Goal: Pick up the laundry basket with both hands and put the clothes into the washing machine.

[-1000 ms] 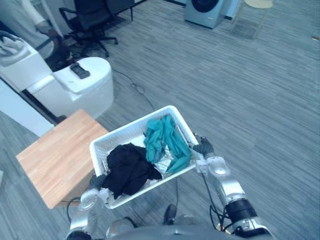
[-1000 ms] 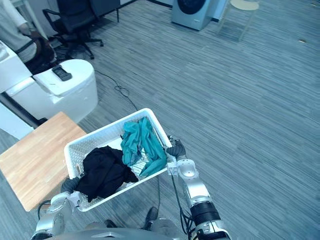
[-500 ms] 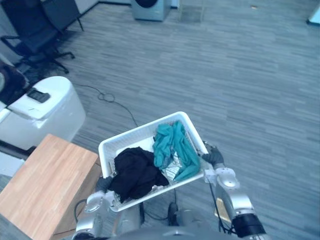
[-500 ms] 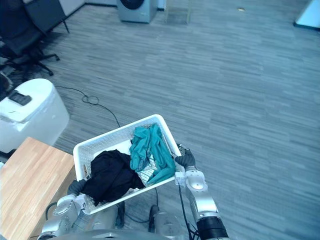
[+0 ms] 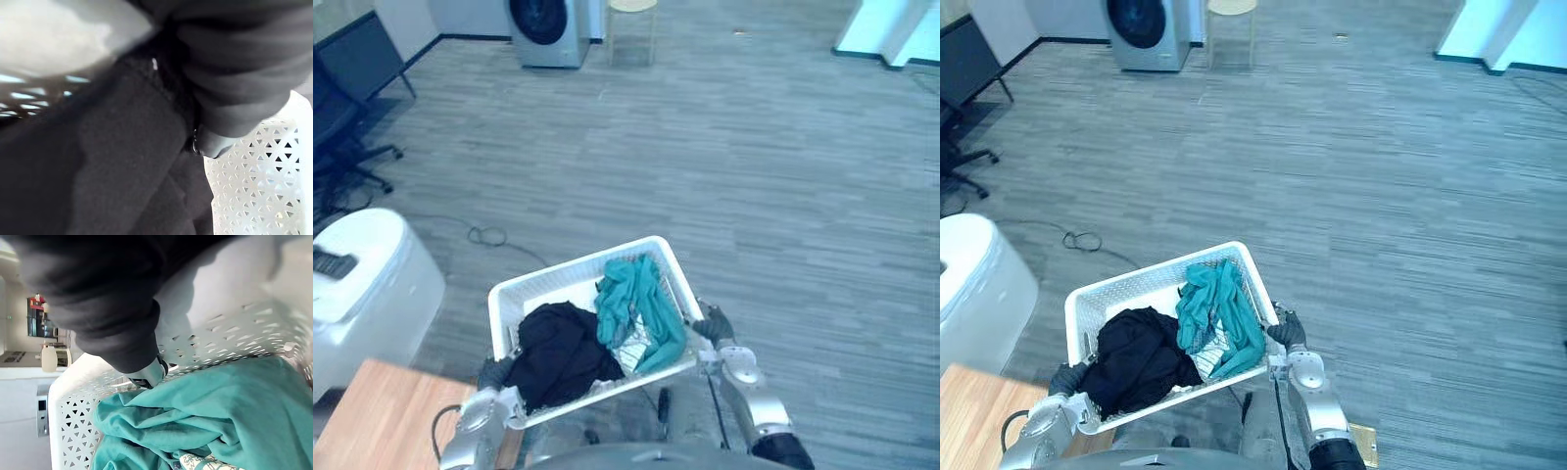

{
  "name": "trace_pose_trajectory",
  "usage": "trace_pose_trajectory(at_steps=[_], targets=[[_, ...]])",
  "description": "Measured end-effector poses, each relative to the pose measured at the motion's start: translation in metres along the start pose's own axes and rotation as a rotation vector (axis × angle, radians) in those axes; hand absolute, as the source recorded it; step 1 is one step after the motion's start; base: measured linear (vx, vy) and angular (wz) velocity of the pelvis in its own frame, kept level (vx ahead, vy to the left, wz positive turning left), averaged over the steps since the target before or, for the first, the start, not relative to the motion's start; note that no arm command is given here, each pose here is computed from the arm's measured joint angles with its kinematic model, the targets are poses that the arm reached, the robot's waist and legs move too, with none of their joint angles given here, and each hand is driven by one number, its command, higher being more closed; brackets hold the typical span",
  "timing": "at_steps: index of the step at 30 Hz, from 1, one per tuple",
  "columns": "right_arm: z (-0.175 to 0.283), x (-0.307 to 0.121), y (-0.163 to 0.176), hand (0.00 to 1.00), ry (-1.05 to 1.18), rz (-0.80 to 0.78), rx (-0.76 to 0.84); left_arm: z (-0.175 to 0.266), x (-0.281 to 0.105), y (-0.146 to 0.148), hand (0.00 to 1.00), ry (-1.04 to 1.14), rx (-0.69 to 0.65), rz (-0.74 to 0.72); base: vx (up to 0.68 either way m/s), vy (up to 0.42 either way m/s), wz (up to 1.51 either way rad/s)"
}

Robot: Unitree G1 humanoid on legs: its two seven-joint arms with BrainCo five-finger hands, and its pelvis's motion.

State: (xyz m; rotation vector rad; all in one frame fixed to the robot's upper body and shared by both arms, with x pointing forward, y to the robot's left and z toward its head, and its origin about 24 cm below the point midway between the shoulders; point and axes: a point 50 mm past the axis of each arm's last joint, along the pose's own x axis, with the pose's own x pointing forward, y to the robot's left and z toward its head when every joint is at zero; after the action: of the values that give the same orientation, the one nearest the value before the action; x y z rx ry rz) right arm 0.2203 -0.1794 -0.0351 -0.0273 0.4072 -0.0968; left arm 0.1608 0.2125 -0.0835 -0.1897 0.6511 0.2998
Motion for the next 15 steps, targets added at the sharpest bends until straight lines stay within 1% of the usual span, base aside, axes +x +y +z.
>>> trace_pose_trajectory(at_steps=[4, 6, 10, 12, 15], targets=[[-0.008, -0.009, -0.014, 1.00, 0.018, -0.057, 0.056, 0.009, 0.004, -0.014, 1.00, -0.023, 0.034, -0.056, 0.43, -0.134, -0.07], [-0.012, -0.020, -0.022, 1.00, 0.020, -0.081, 0.051, 0.002, 0.002, -0.019, 1.00, -0.001, 0.036, -0.069, 0.68, -0.267, 0.24], [-0.011, -0.031, -0.036, 1.00, 0.001, -0.118, 0.042, -0.008, -0.003, -0.033, 1.00, 0.016, -0.008, -0.086, 0.71, -0.333, 0.14], [-0.010, -0.034, -0.039, 1.00, -0.003, -0.117, 0.031, -0.014, -0.006, -0.032, 1.00, 0.034, -0.021, -0.081, 0.85, -0.372, -0.12], [-0.012, -0.036, -0.043, 1.00, 0.002, -0.119, 0.024, -0.018, -0.009, -0.032, 1.00, 0.043, -0.028, -0.095, 0.59, -0.186, -0.20]])
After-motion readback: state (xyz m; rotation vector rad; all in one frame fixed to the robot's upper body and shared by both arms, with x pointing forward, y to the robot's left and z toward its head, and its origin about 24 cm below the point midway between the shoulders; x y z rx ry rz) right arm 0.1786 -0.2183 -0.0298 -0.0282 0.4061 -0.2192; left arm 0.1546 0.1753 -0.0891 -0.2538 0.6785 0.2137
